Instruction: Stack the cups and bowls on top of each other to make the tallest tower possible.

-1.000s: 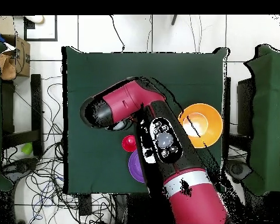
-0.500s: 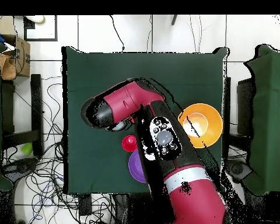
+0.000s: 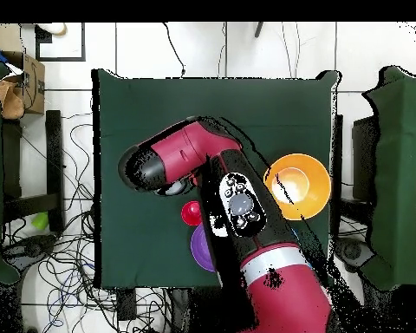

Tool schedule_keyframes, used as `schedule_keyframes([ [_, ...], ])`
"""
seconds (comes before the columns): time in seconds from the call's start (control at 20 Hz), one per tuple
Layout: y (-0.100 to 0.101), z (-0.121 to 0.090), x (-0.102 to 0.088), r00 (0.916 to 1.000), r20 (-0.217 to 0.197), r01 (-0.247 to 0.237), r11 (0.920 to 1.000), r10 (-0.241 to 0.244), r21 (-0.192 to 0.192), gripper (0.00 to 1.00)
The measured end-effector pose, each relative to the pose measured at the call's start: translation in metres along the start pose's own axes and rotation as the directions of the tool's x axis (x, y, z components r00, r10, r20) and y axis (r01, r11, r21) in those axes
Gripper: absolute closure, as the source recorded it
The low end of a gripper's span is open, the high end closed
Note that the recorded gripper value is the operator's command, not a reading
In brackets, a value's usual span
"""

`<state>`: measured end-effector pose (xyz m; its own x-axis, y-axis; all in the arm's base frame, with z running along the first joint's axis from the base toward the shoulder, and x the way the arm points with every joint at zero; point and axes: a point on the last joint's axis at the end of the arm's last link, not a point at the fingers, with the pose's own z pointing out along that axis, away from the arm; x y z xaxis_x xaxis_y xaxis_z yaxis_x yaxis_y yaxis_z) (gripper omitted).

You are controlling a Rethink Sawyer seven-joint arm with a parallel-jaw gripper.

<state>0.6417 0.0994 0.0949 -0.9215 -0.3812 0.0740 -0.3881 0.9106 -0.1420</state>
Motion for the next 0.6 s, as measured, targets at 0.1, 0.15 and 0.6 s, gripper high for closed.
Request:
schedule_keyframes([
  [0.1,0.007,-0.001,-0.002,0.9999,0.001,0.012,0.9999,-0.012,0.001,1.0],
  [0.15,0.011,-0.002,-0.003,0.9998,0.002,0.018,0.9998,-0.018,0.002,1.0],
  [0.6,0.033,-0.01,-0.008,0.9985,0.013,0.053,0.9985,-0.053,0.011,1.0],
])
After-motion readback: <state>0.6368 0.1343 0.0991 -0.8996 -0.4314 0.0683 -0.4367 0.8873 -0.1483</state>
